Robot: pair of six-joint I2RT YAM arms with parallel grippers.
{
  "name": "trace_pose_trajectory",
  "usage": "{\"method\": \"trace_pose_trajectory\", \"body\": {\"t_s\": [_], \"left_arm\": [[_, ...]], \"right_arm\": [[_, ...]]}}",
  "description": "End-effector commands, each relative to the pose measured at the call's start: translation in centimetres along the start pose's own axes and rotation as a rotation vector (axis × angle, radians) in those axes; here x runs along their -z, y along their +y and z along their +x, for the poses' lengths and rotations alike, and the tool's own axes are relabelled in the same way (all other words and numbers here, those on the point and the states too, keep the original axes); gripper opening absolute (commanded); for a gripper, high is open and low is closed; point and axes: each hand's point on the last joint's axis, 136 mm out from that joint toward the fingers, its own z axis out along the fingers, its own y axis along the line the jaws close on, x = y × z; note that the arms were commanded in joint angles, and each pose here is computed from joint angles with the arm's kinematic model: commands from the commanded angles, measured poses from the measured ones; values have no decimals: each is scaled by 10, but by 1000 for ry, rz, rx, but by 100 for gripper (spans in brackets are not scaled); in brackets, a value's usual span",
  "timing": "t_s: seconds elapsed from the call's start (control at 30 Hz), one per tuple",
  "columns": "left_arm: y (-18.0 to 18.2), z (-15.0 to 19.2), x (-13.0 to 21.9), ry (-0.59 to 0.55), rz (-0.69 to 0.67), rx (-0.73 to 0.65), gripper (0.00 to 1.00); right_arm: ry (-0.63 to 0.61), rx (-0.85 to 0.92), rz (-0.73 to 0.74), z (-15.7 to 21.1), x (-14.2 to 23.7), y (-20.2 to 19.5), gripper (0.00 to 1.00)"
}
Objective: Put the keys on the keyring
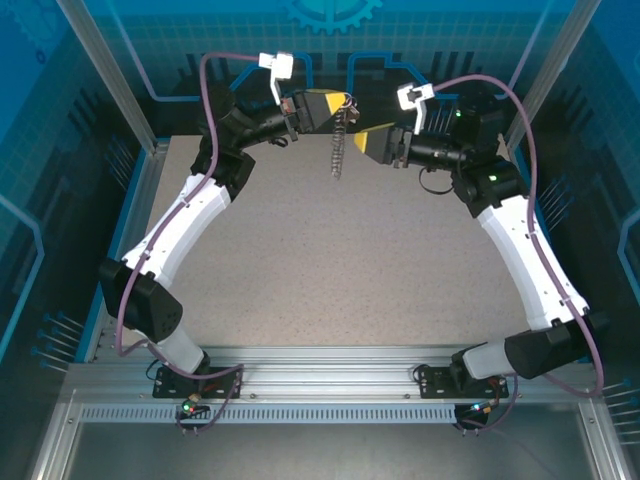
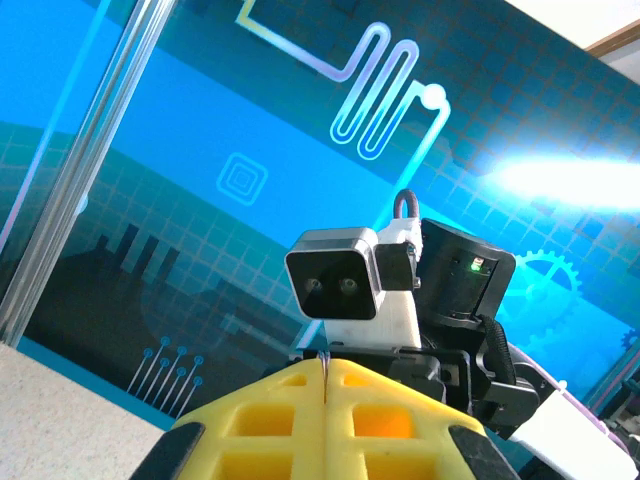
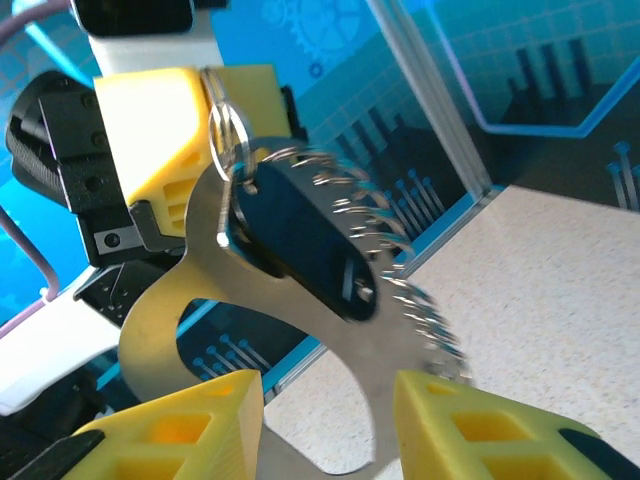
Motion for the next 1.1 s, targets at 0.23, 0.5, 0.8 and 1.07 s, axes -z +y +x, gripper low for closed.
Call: {"method": "trace_pose_trajectory", "body": {"t_s": [0.23,0.5,0.8,1.07], "left_arm": [[-31,-19,0,-36,90,-26,0],[-33,-19,0,-32,99,-20,0],[-37,-18,2,-26,105,-17,0],[-39,-18,3,-30,113,-14,0]], "right_arm": [[-62,110,30,-23,14,18,51],[-34,159,23,-23,-6,28,52],[-39,182,3,-31,-22,35,51],[-21,191,11,-30,-29,32,24]]}}
